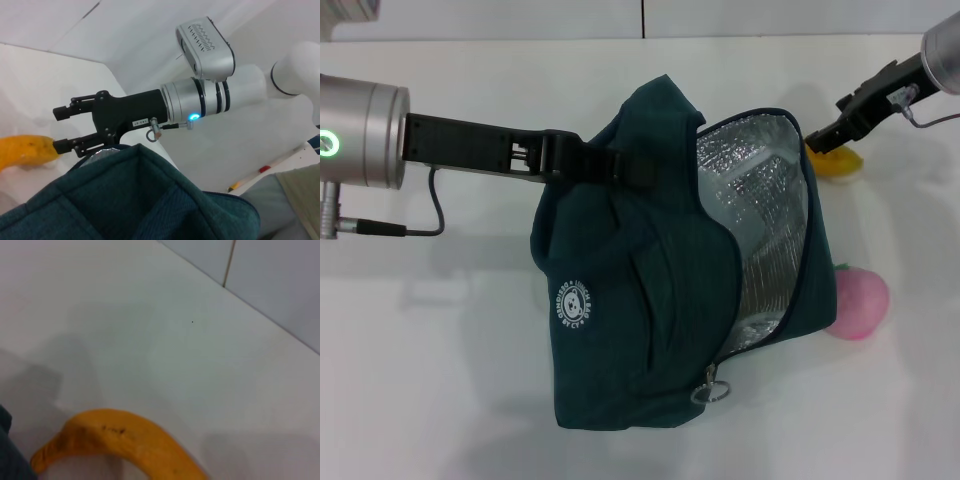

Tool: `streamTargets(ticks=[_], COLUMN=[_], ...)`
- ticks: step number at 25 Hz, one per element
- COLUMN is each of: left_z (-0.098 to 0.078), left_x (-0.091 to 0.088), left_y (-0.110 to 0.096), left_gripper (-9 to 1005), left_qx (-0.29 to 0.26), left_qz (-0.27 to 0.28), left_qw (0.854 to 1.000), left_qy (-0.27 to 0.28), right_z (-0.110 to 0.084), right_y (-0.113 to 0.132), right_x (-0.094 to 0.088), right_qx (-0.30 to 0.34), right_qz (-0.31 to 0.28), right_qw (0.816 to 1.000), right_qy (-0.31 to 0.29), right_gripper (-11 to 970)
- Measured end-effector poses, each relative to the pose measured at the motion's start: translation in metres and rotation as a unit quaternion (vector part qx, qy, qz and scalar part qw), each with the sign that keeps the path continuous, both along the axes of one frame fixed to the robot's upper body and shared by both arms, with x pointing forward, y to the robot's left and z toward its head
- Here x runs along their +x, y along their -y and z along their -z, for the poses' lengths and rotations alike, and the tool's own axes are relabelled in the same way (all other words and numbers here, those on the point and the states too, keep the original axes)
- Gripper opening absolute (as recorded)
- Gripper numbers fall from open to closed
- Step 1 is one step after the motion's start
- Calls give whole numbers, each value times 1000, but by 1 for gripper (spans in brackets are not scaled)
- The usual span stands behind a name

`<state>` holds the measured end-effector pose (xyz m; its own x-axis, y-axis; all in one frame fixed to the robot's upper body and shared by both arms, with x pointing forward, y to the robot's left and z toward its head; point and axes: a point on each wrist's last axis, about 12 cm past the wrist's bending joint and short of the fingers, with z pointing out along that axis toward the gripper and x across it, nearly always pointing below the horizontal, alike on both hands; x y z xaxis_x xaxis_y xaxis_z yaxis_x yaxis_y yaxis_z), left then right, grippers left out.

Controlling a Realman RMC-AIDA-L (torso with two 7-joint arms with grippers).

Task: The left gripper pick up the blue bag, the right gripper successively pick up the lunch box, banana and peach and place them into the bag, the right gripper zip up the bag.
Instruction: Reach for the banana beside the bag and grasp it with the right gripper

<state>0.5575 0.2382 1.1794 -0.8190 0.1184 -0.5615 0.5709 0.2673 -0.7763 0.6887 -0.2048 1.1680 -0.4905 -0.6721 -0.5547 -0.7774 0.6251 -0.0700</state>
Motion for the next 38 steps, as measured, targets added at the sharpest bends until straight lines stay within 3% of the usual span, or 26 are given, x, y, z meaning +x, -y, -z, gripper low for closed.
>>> streamTargets(ticks=[13, 38], left_z=[0, 0], left_x=[0, 0], left_y=[0, 6], left_gripper=[44, 44], left_qx=[-1, -5], left_qz=[0, 5], left_qw=[1000, 1000], left_qy=[-1, -1], right_z=[24, 33], right_y=[7, 6], right_x=[-8, -9], right_qx=[-11, -17], right_qz=[-9, -7], right_qw=[1000, 1000], right_qy=[-5, 1], right_gripper=[722, 721])
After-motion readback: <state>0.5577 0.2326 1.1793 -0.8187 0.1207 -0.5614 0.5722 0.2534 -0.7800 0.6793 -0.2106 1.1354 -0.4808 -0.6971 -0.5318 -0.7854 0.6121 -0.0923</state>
